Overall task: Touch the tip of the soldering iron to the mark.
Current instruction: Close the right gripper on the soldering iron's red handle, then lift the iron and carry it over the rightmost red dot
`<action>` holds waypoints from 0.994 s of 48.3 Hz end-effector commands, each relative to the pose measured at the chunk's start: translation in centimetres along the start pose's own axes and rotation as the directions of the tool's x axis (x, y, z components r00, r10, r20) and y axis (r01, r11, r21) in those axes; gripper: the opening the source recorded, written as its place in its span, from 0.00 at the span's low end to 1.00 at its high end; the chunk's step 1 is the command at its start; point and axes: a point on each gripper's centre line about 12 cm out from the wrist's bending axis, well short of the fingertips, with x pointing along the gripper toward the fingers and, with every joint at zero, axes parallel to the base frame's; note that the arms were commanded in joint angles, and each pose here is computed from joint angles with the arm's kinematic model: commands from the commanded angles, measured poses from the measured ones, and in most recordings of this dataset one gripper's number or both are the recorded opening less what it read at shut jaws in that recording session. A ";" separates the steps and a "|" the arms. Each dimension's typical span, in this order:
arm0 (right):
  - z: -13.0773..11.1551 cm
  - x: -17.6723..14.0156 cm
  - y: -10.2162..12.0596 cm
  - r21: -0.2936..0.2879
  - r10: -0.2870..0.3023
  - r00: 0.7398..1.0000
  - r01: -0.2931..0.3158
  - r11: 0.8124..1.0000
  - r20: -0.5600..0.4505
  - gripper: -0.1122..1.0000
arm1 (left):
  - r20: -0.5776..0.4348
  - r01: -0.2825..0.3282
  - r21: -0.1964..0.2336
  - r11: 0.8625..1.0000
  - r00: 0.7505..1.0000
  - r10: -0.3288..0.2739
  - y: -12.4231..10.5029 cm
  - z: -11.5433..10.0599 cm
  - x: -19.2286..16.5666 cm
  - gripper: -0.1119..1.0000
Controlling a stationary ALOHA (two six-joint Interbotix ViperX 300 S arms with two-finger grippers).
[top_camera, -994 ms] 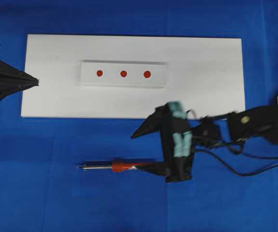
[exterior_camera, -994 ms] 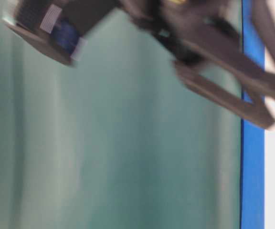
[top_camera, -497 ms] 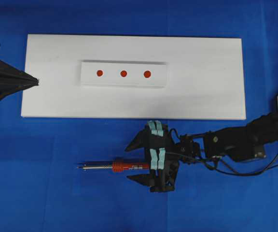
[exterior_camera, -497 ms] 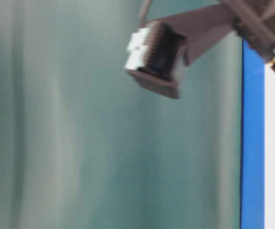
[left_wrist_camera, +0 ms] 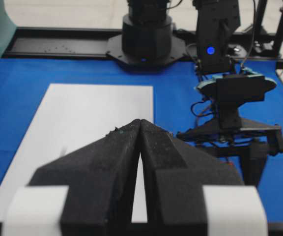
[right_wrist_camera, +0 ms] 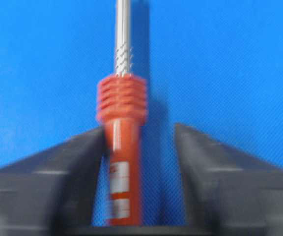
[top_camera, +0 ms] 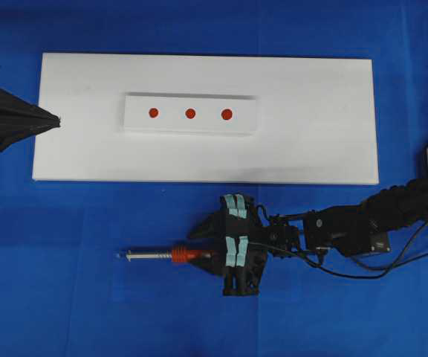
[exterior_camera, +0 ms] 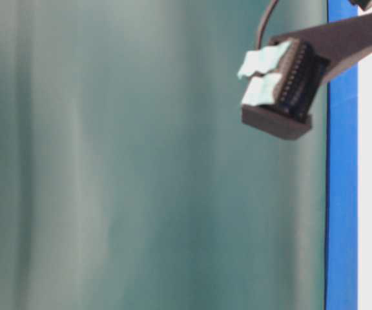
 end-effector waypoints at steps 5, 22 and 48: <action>0.9 -0.3 0.9 -0.015 0.030 0.998 -0.029 0.999 0.063 0.16 | 0.017 -0.003 0.002 1.000 1.000 0.003 0.1 0.4 0.1 0.10; 2.0 -0.8 1.5 -0.014 0.044 0.995 -0.043 0.999 0.093 0.16 | 0.012 -0.003 0.000 1.000 1.000 0.003 0.1 0.3 0.1 0.10; 12.2 -10.6 2.0 -0.071 0.079 0.994 -0.074 0.995 0.075 0.16 | 0.011 -0.003 -0.001 1.000 1.000 0.003 0.1 0.2 0.1 0.10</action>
